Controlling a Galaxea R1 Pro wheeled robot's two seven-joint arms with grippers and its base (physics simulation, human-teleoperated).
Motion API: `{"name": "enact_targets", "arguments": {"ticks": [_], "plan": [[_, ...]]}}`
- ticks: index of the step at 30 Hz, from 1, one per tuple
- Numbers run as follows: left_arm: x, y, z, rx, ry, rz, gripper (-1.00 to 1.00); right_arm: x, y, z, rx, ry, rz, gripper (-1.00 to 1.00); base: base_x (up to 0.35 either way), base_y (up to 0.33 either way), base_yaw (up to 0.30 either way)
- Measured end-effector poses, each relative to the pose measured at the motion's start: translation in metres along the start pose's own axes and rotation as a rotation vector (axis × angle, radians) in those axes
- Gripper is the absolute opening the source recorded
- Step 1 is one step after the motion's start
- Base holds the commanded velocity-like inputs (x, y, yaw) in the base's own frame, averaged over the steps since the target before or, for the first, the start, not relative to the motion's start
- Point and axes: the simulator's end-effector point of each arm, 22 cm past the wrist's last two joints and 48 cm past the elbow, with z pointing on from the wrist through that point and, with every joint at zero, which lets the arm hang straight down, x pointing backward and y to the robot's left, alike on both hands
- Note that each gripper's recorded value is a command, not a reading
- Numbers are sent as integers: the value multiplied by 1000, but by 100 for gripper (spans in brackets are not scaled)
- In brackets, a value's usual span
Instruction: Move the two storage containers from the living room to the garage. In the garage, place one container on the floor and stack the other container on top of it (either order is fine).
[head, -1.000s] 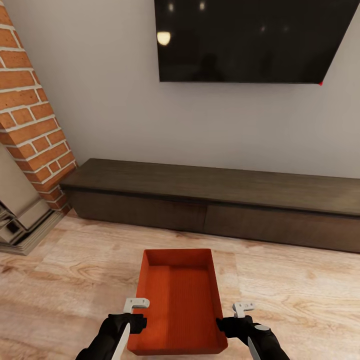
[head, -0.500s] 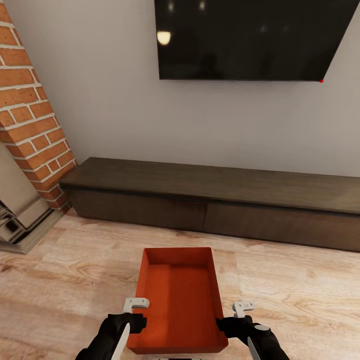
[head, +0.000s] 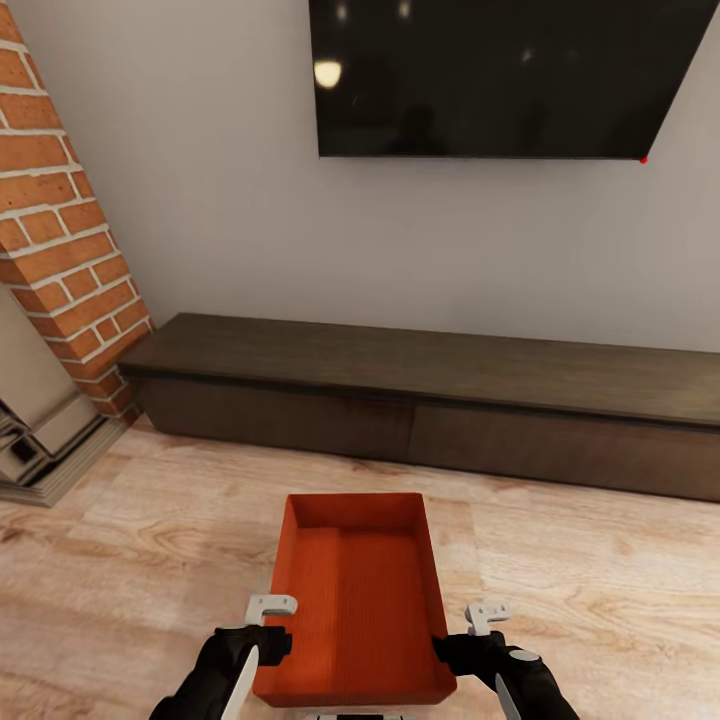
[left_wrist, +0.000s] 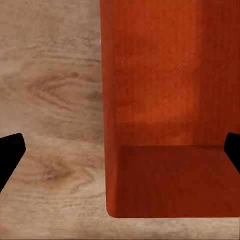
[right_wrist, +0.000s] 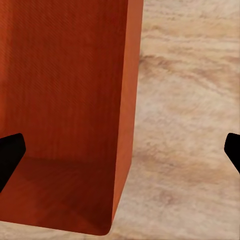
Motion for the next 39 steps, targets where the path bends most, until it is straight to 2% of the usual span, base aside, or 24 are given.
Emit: {"name": "enact_targets", "arguments": {"ticks": [8,15,33,39], "plan": [[1,-1,2,2,1,-3,100,1,0,2,0,0,0,100,0,0,0],[11,-4,15,11,3,-5,100,12,-2,14,0,0,0,100,0,0,0],[10,3,16,-3,-1,-3,100,12,-1,14,-1,0,-1,100,0,0,0],[15,3,24,-4,-2,-3,100,18,-2,21,-1,0,-1,100,0,0,0]]}}
